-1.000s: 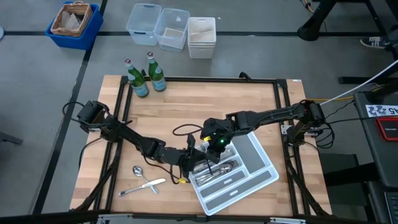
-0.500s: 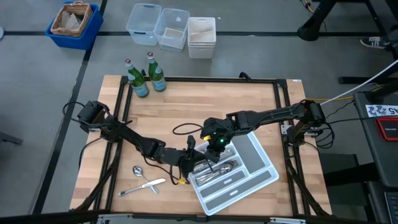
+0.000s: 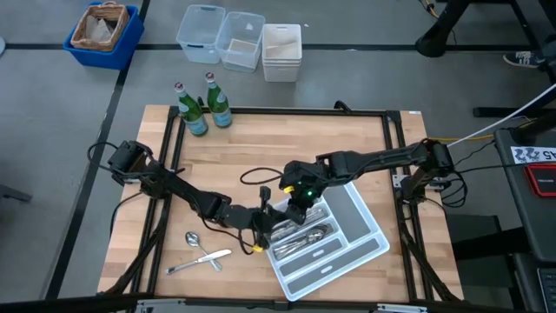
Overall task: Sort silverware
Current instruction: Put the silver fork into the white silverware tray
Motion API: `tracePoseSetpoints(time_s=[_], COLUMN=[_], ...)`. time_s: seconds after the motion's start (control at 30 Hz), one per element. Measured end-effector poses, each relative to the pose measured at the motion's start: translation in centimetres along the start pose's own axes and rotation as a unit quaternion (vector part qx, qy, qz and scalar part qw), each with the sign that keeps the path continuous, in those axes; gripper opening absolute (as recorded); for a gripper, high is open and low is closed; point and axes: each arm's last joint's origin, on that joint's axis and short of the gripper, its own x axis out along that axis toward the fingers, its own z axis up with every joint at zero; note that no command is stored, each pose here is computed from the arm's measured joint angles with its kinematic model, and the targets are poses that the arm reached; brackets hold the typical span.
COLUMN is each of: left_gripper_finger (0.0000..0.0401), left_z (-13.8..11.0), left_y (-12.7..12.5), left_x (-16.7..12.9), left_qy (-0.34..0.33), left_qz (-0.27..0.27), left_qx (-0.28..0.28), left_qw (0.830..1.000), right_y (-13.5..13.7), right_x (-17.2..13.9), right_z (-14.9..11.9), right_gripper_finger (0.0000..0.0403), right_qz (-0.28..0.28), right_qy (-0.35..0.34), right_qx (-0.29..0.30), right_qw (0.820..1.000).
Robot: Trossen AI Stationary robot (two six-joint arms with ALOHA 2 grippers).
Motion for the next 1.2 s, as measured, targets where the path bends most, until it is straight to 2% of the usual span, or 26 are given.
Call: tracePoseSetpoints(time_s=[0.17,0.37,0.47,0.57,0.77,0.9,1.1,1.2], left_gripper_finger=[0.0002,0.0001,0.0001,0.0001,0.0001,0.0001,0.0,0.0], left_z=[0.0,0.0,-0.1,-0.2,-0.2,0.4,1.4,1.6], left_y=[0.0,0.0,0.2,0.4,0.9,1.5,2.7,3.2], left_x=[-0.1,-0.2,-0.2,-0.2,-0.3,-0.4,-0.4,-0.2], left_qy=[0.002,0.007,0.008,0.003,-0.017,-0.058,-0.108,-0.121], left_qz=[0.005,0.035,0.065,0.096,0.177,0.218,0.227,0.22], left_qx=[-0.11,-0.211,-0.287,-0.364,-0.439,-0.479,-0.485,-0.484], left_qw=[0.994,0.977,0.956,0.926,0.881,0.848,0.837,0.838], right_y=[0.7,1.6,1.6,1.7,2.3,3.7,5.7,6.1], right_x=[-2.3,-5.6,-6.6,-7.3,-8.3,-9.3,-13.8,-16.4], right_z=[0.1,-0.1,-0.5,-0.7,-1.4,-2.9,-6.2,-8.1], right_gripper_finger=[0.0,0.0,0.0001,0.0001,0.0001,0.0001,0.0001,0.0001], right_qz=[-0.09,-0.214,-0.255,-0.281,-0.285,-0.272,-0.247,-0.244], right_qy=[-0.025,-0.048,-0.04,-0.038,-0.033,-0.044,-0.102,-0.148], right_qx=[-0.036,-0.058,-0.054,-0.051,-0.055,-0.063,-0.074,-0.082], right_qw=[0.995,0.974,0.965,0.957,0.956,0.959,0.961,0.955])
